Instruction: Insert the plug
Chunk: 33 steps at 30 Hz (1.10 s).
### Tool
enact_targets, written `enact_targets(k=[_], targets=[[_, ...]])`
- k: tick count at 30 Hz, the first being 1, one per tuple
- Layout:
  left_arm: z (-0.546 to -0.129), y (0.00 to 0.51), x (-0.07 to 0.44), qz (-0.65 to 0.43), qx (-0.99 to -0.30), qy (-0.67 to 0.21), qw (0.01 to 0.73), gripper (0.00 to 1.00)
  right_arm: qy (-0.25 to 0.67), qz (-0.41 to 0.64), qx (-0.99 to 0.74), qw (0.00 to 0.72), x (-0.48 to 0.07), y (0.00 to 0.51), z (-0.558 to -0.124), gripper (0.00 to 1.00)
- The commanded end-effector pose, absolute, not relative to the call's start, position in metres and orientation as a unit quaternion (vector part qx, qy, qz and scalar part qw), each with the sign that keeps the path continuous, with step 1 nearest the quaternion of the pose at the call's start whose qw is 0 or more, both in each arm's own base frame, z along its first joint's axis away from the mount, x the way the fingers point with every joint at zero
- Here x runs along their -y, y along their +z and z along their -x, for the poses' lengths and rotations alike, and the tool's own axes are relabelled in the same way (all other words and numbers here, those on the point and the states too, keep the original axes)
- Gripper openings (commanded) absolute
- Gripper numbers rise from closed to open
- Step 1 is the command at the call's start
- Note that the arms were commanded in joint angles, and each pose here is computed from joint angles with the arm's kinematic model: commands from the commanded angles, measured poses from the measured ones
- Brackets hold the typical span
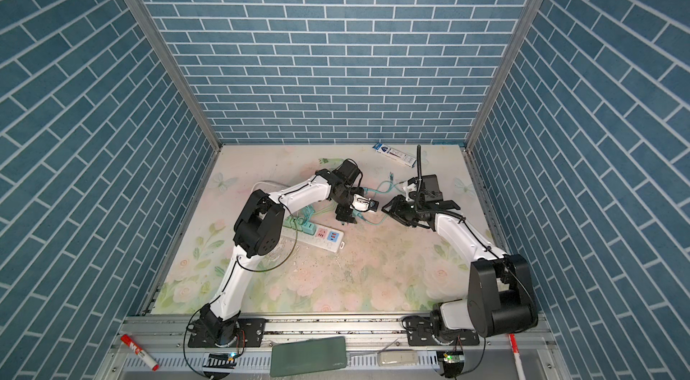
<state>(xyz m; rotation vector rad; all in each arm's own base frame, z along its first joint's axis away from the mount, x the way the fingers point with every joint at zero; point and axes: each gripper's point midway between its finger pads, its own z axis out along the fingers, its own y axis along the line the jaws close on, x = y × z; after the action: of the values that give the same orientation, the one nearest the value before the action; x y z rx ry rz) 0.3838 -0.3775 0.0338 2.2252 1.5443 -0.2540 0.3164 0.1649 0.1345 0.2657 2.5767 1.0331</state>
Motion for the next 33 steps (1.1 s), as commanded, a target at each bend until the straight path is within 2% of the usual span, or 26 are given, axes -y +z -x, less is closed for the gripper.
enact_targets(k=[1,12,22,33], targets=[[-0.377,0.023,0.367,-0.807,-0.555,-0.099,0.172,0.91,0.370,-0.090,-0.907,0.178,-0.162,0.136,-0.311,0.42],[-0.383,0.010,0.375,-0.812,-0.554,-0.107,0.152,0.90,0.373,-0.088,-0.905,0.182,-0.161,0.139,-0.314,0.42],[-0.387,-0.001,0.367,-0.820,-0.553,-0.093,0.110,0.81,0.375,-0.088,-0.902,0.194,-0.158,0.145,-0.311,0.41],[-0.389,0.002,0.350,-0.822,-0.551,-0.090,0.110,0.81,0.374,-0.097,-0.901,0.200,-0.152,0.145,-0.309,0.41]])
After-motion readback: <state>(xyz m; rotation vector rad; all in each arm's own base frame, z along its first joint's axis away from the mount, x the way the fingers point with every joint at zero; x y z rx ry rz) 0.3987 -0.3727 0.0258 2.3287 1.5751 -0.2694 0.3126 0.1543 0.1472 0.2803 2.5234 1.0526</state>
